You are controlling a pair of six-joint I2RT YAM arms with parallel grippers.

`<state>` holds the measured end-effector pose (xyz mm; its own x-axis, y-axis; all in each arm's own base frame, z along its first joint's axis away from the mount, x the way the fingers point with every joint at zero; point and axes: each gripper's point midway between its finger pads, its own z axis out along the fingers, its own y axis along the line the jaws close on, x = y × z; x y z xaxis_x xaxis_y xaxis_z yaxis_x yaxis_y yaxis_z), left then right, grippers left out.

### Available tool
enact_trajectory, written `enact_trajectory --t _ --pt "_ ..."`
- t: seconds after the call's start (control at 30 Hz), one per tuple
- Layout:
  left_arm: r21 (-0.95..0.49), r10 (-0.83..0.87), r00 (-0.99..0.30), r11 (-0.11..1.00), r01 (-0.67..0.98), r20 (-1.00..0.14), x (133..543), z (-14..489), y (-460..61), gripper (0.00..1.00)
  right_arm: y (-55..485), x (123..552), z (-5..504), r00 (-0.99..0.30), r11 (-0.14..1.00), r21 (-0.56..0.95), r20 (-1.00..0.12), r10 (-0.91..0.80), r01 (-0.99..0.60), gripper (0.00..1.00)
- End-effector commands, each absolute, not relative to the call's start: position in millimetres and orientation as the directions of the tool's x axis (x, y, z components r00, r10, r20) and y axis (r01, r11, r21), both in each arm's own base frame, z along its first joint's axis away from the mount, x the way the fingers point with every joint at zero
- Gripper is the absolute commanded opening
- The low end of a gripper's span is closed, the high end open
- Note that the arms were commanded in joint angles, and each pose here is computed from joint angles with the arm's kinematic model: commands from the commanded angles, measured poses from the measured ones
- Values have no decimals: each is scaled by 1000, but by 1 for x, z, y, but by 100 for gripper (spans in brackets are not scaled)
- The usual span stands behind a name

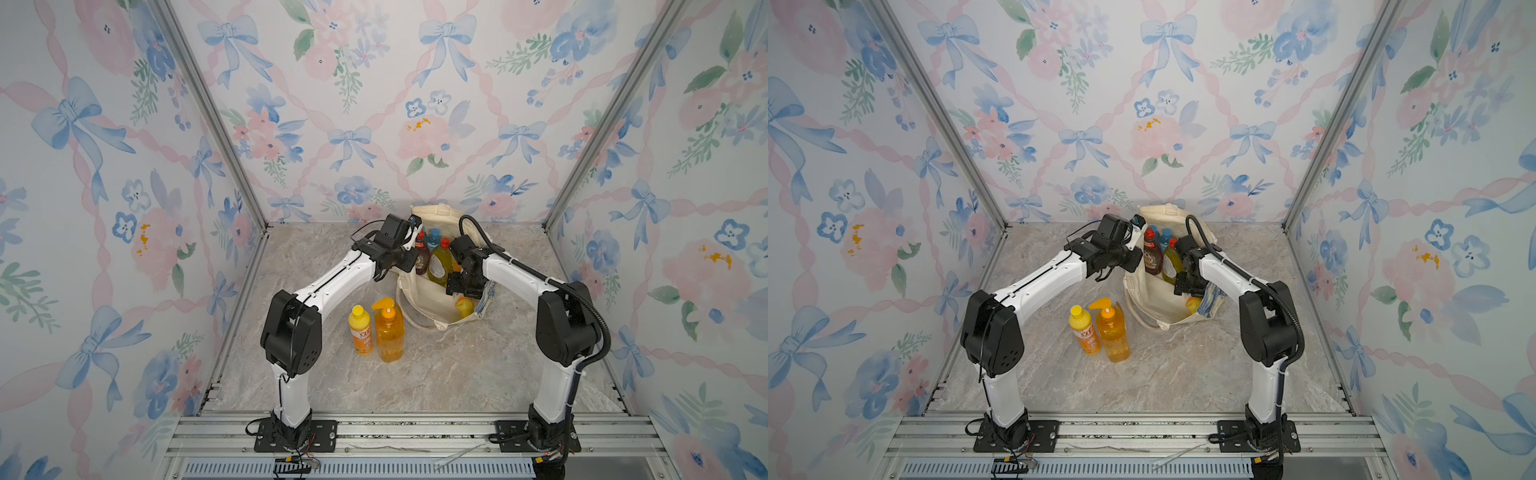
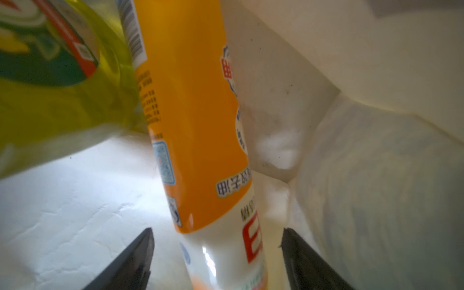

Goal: Pack dish soap into the shopping bag
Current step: Pick up the bottle of dish soap from the shopping bag.

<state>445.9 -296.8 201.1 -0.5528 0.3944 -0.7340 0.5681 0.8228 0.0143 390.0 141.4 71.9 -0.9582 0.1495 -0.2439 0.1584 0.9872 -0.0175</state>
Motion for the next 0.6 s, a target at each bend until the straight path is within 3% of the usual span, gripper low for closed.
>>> enact_trajectory --t 0.0,0.2,0.47,0.57 --pt "6 388 -562 827 563 -731 440 199 -297 25 133 398 53 -958 987 -50 -254 132 150 84" --pt "-16 371 -581 834 552 -724 438 195 -298 25 133 402 36 -957 989 -32 -260 131 144 85" --pt "-46 357 -586 827 560 -727 434 197 -302 25 136 390 15 -970 992 -8 -210 122 126 73" --pt "-45 358 -587 827 560 -726 434 197 -301 25 137 387 10 -972 992 7 -198 123 124 63"
